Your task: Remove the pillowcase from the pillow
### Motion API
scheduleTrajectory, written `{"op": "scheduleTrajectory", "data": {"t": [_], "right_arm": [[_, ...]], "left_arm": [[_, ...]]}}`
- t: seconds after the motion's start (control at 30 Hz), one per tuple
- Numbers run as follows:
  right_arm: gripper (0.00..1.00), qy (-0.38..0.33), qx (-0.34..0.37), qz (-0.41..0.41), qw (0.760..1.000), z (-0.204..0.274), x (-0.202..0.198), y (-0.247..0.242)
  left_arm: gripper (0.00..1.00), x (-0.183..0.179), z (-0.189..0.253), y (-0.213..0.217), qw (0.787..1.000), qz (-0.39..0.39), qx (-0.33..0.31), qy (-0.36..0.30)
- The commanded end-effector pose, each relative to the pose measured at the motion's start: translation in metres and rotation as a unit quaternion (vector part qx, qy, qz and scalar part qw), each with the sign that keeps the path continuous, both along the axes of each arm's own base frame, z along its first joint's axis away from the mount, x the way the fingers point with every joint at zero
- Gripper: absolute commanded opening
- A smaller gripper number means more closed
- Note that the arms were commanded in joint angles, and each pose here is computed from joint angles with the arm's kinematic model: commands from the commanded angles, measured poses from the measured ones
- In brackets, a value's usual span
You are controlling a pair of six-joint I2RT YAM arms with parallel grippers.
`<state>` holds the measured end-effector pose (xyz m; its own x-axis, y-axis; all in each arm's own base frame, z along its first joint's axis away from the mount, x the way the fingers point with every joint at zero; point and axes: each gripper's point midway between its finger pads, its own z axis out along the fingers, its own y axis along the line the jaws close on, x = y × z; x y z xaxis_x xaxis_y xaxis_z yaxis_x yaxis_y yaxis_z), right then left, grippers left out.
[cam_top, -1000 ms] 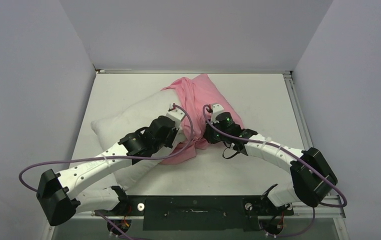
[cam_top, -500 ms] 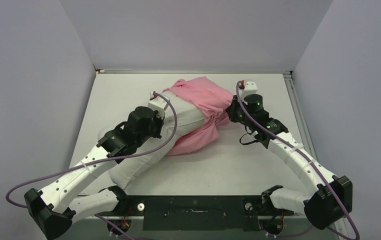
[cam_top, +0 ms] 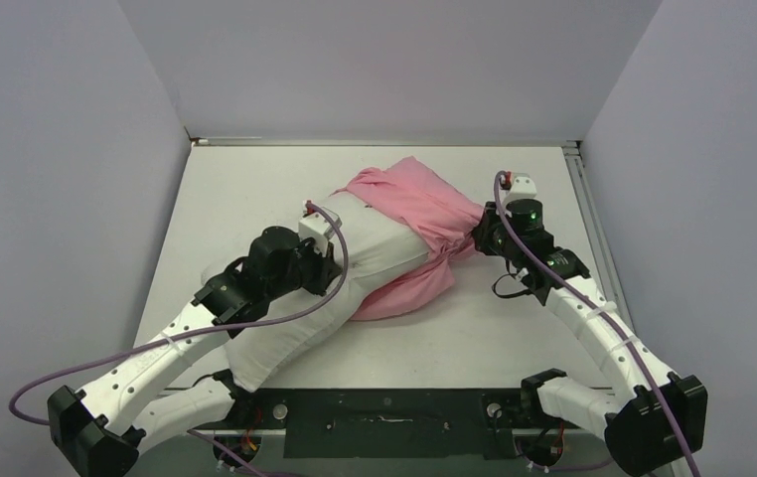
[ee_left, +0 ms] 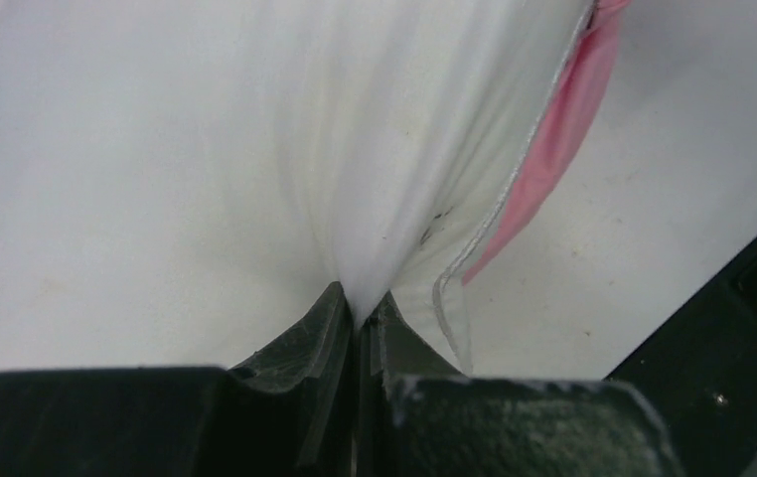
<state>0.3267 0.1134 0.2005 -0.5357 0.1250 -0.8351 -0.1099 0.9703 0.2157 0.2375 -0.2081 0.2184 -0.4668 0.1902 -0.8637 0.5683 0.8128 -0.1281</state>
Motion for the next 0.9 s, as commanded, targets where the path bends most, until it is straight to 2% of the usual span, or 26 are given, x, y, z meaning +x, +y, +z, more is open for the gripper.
{"op": "scheduleTrajectory", "data": {"t": [0.0, 0.07, 0.2, 0.37, 0.47, 0.53, 0.67, 0.87], "right_arm": [[0.23, -0.041, -0.002, -0.044, 0.998, 0.011, -0.008, -0.028], [0.30, -0.053, 0.001, -0.046, 0.998, 0.015, -0.015, -0.031], [0.47, -0.082, 0.005, -0.035, 0.996, 0.033, -0.019, -0.031], [0.73, -0.104, 0.002, -0.014, 0.995, 0.053, -0.018, -0.026], [0.92, -0.105, 0.006, 0.001, 0.994, 0.055, -0.018, -0.021], [0.99, -0.104, 0.010, 0.016, 0.994, 0.055, -0.017, -0.015], [0.90, -0.100, 0.019, 0.041, 0.994, 0.053, -0.014, -0.004], [0.90, -0.097, 0.036, 0.081, 0.991, 0.056, -0.006, 0.016]], "left_arm": [[0.09, -0.027, -0.013, -0.013, 0.996, -0.048, -0.062, 0.045], [0.33, -0.031, -0.013, -0.018, 0.994, -0.063, -0.071, 0.054], [0.57, -0.021, 0.013, -0.024, 0.994, -0.064, -0.080, 0.034], [0.74, 0.012, 0.057, -0.021, 0.996, -0.041, -0.082, -0.006], [0.81, 0.043, 0.065, -0.012, 0.998, -0.005, -0.068, -0.004], [0.86, 0.067, 0.072, -0.005, 0.998, 0.020, -0.065, -0.002], [0.88, 0.108, 0.059, -0.001, 0.997, 0.048, -0.052, 0.025], [0.94, 0.153, 0.019, -0.010, 0.992, 0.034, -0.079, 0.094]]}}
